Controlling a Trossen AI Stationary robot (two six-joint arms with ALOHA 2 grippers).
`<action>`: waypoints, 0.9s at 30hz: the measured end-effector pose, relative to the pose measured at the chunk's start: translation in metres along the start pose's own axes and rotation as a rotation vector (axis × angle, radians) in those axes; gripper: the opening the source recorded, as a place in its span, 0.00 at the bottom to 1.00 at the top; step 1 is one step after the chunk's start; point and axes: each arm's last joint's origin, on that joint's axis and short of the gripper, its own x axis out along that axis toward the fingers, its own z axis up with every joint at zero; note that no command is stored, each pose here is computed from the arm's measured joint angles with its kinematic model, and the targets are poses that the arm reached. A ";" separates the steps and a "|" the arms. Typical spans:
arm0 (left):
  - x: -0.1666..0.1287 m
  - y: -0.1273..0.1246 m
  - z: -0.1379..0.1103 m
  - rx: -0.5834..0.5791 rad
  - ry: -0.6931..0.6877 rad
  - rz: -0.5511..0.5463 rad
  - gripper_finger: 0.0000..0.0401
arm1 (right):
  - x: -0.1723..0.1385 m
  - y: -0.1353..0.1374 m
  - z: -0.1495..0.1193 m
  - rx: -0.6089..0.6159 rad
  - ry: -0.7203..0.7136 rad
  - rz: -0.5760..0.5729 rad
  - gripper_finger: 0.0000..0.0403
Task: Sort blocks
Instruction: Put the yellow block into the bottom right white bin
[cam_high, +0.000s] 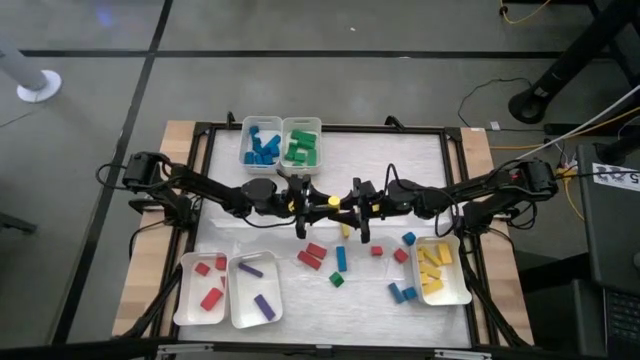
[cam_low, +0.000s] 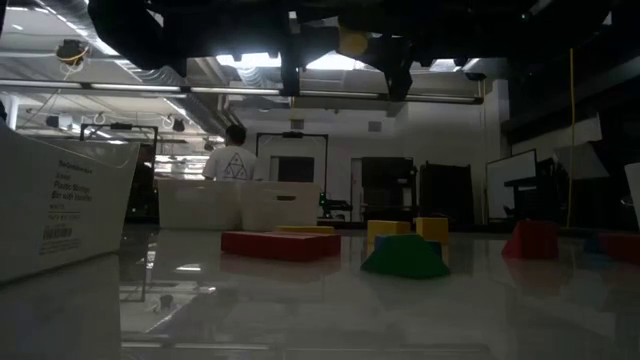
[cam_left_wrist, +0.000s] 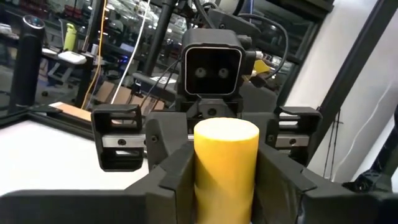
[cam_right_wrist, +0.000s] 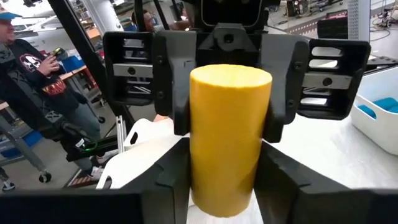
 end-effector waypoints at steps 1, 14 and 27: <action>0.000 0.000 0.000 0.002 0.000 0.000 0.33 | 0.000 0.000 0.000 0.000 0.001 0.001 0.33; 0.000 0.000 0.000 -0.015 0.008 -0.014 0.49 | -0.001 0.002 0.000 0.027 0.020 0.045 0.34; -0.006 -0.006 0.015 -0.015 0.017 -0.064 0.57 | -0.049 0.012 0.014 0.157 0.302 -0.018 0.35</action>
